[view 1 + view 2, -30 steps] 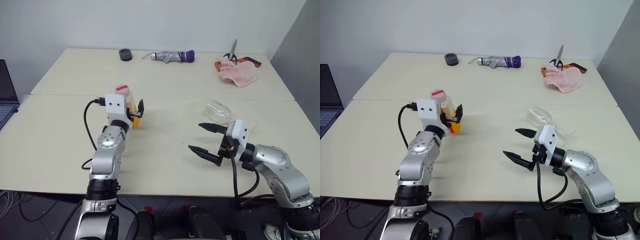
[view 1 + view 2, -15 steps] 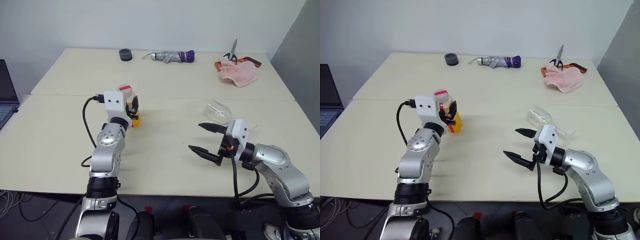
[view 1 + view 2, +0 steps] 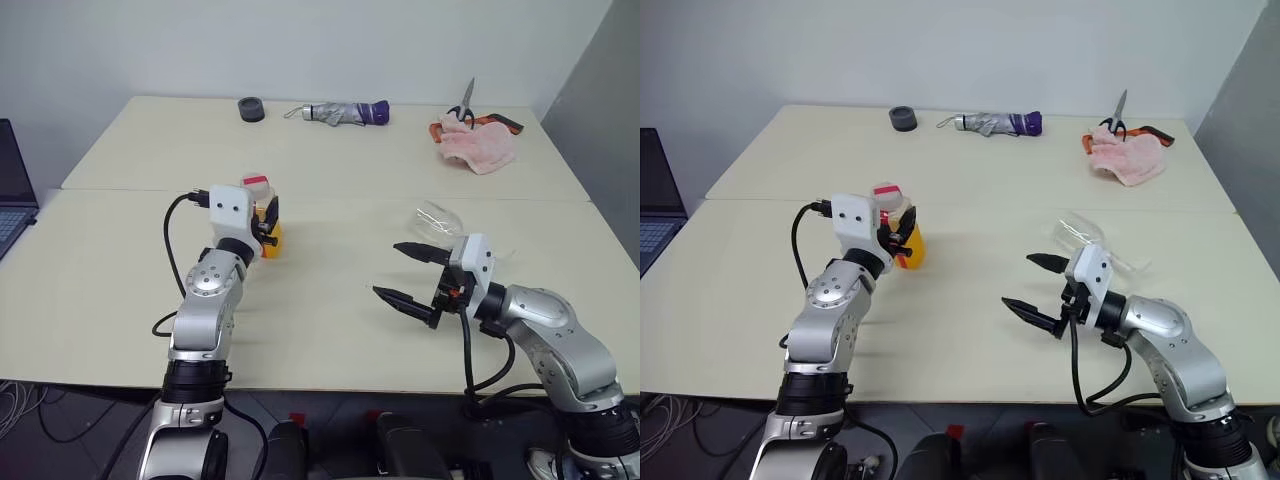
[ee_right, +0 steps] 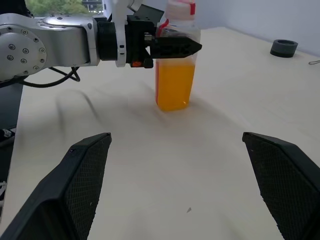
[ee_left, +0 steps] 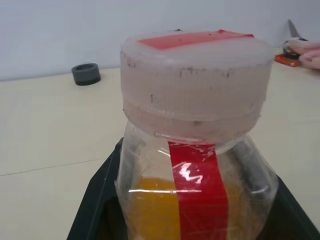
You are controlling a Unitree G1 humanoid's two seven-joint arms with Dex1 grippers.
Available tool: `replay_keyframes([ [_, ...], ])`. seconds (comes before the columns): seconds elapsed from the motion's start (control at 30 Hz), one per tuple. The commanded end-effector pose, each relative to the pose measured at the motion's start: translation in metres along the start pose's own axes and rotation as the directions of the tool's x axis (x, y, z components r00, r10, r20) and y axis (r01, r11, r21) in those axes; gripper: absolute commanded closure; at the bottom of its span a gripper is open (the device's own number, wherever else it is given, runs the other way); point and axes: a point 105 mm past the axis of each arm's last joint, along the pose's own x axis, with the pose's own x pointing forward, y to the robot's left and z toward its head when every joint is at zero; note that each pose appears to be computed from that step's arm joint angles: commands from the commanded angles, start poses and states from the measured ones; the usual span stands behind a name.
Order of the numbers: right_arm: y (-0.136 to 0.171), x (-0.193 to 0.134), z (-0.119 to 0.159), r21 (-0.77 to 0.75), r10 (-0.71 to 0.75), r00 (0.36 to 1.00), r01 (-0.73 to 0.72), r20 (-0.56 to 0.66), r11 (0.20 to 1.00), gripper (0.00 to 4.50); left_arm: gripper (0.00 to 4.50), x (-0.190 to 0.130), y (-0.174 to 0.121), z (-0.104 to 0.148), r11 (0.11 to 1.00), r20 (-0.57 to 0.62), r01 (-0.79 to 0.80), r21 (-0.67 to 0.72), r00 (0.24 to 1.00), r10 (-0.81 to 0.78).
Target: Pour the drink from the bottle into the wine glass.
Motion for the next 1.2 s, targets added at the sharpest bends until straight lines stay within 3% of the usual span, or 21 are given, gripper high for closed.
replay_keyframes([
  [0.03, 0.001, -0.001, 0.013, -0.011, -0.021, 0.999, 0.022, 0.044, 1.0, 0.0, 2.67, -0.002, -0.019, 0.016, 0.992, 0.061, 0.123, -0.006, 0.991, -0.122],
  [0.33, -0.01, -0.009, 0.016, -0.017, -0.166, 0.986, 0.167, 0.023, 0.986, 0.0, 2.67, -0.005, -0.054, 0.018, 0.913, 0.062, 0.409, -0.002, 0.911, -0.408],
  [0.57, -0.015, -0.021, 0.022, -0.002, -0.237, 0.972, 0.237, -0.009, 0.972, 0.0, 2.68, -0.015, -0.098, 0.022, 0.725, 0.066, 0.688, 0.044, 0.722, -0.689],
  [0.77, -0.002, -0.019, 0.044, 0.049, -0.166, 0.985, 0.164, 0.042, 0.985, 0.0, 2.68, -0.015, -0.122, 0.024, 0.565, 0.076, 0.824, 0.047, 0.561, -0.824],
  [1.03, 0.004, 0.001, 0.051, 0.034, -0.146, 0.989, 0.145, 0.039, 0.989, 0.0, 2.68, -0.015, -0.138, 0.028, 0.388, 0.121, 0.92, 0.059, 0.379, -0.917],
  [1.2, 0.001, 0.007, 0.057, 0.041, -0.156, 0.985, 0.154, 0.068, 0.987, 0.0, 2.68, -0.013, -0.139, 0.029, 0.331, 0.115, 0.941, 0.067, 0.322, -0.94],
])
